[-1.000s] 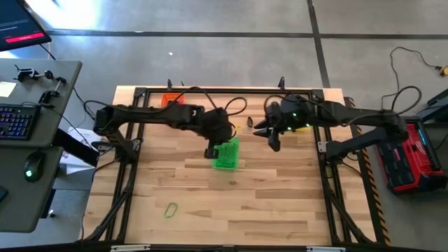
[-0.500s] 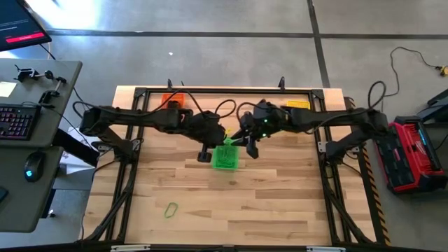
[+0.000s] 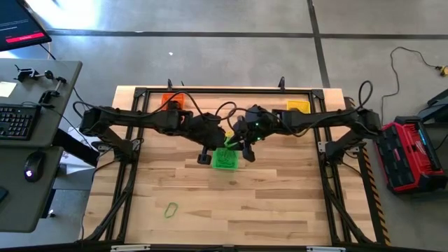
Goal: Sort rubber bands into baskets
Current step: Put the purple rubber band into the yellow bin
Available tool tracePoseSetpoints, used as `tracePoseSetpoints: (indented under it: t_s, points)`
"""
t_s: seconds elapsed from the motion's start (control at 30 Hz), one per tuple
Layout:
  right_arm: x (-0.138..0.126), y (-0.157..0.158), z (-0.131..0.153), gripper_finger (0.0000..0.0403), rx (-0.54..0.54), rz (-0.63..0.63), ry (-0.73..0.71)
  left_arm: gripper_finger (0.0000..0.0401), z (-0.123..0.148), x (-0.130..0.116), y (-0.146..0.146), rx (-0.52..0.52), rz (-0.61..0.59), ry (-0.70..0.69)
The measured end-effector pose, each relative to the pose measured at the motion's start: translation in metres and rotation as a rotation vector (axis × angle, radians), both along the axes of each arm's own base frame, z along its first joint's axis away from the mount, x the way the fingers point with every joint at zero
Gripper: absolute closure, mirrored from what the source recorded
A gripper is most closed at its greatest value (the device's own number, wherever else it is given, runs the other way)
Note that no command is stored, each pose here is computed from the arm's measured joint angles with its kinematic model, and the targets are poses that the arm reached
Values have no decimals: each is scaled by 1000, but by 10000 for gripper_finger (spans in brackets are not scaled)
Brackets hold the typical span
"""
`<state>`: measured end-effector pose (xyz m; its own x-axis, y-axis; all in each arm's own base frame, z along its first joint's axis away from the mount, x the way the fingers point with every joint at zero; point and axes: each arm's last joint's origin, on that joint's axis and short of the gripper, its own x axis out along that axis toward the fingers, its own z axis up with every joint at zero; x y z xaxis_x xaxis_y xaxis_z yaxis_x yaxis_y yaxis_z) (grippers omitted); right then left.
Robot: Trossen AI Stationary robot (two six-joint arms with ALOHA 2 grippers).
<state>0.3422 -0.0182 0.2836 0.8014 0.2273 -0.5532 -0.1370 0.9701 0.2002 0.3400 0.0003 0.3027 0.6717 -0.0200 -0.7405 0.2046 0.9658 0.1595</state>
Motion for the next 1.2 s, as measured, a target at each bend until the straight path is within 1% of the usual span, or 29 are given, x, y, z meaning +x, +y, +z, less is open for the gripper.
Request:
tracePoseSetpoints:
  t_s: [0.1, 0.17, 0.23, 0.33, 0.4, 0.53, 0.67, 0.87, 1.07, 1.2]
  points:
    - [3, 0, -3, 298, 2, 0, -4, 401, 0, 0, 0, -5, 4, 1]
    - [5, 0, -2, 311, 0, -2, -20, 401, 0, 0, 0, -6, 5, 1]
    - [5, -1, -2, 334, 0, -2, -25, 401, 0, 0, 0, -7, 5, 2]
    - [5, -1, -2, 379, 0, -2, -24, 401, 0, 0, 0, -12, 11, 3]
    - [5, -1, -2, 396, -3, -1, -23, 401, 0, 0, 0, -14, 10, 5]
    - [5, -1, -3, 390, 0, -3, -17, 401, -1, 0, 0, -13, 11, 8]
    - [4, -3, -3, 400, 0, -10, -11, 401, -2, -2, -1, -12, 8, 24]
    - [4, -11, -3, 401, 25, -42, -3, 401, -3, -4, -6, -4, 0, 52]
    - [3, -13, -4, 402, 26, -62, 5, 401, -6, -8, -7, -14, -10, 105]
    - [2, -16, -5, 402, 22, -108, 29, 401, -8, -10, -7, -12, -9, 133]
